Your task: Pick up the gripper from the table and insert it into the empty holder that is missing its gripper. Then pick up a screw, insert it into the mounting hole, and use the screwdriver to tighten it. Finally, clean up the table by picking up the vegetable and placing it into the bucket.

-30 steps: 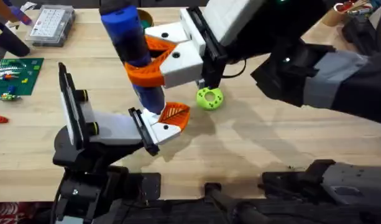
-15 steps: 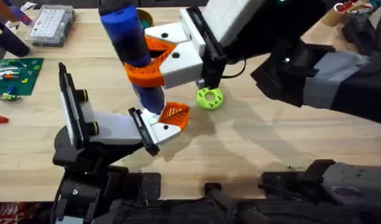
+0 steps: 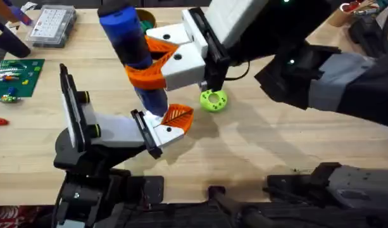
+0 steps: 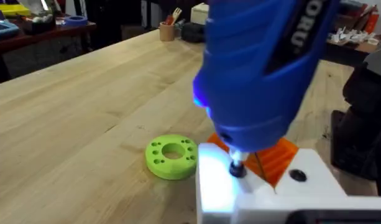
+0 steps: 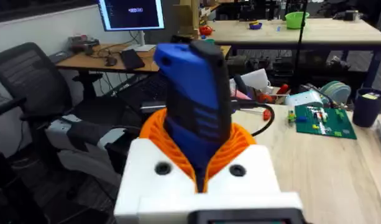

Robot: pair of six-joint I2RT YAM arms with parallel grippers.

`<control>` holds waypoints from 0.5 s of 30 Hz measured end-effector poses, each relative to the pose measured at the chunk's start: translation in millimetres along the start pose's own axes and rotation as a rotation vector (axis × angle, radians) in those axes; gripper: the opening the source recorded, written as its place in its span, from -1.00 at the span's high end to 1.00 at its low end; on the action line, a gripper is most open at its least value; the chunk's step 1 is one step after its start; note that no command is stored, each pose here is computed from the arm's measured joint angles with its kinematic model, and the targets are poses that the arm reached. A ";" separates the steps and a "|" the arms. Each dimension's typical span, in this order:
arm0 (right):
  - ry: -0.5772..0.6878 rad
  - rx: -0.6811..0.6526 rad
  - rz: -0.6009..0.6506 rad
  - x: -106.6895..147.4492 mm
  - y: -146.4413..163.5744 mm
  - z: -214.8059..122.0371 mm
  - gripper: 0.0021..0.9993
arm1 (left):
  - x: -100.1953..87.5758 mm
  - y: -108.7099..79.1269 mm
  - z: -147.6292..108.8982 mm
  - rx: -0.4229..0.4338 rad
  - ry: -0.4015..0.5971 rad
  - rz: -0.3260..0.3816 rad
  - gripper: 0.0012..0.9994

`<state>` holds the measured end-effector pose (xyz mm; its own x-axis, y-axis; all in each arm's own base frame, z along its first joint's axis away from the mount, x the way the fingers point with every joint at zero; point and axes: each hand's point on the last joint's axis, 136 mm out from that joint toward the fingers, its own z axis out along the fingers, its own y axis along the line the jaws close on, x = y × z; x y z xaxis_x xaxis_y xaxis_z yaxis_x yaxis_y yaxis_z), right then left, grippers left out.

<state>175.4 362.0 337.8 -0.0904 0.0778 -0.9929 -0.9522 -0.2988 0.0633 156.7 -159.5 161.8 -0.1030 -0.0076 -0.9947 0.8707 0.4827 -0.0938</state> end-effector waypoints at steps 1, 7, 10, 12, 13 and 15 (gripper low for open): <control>0.000 0.000 0.000 -0.1 0.1 0.0 0.92 | 0.0 0.0 0.0 0.000 0.000 0.000 0.97; 0.000 0.000 0.000 0.1 -0.1 0.0 0.92 | -0.1 0.0 0.0 0.000 0.000 0.000 0.97; 0.000 0.000 0.002 -0.2 -0.1 0.0 0.92 | -0.1 0.0 0.0 0.000 0.000 0.000 0.97; 0.000 0.000 0.004 -0.1 0.0 0.1 0.92 | 0.0 0.0 0.0 0.000 0.000 0.000 0.97; 0.000 0.001 0.004 0.0 -0.1 0.1 0.92 | -0.1 0.0 0.0 0.000 0.000 0.000 0.97; -0.001 0.003 0.005 -0.1 -0.4 0.0 0.92 | 0.0 0.0 0.0 0.000 0.000 0.000 0.97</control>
<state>175.9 362.1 337.9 -0.0953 0.0770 -0.9925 -0.9525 -0.2968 0.0684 156.7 -159.5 161.8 -0.1033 -0.0078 -0.9946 0.8707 0.4827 -0.0942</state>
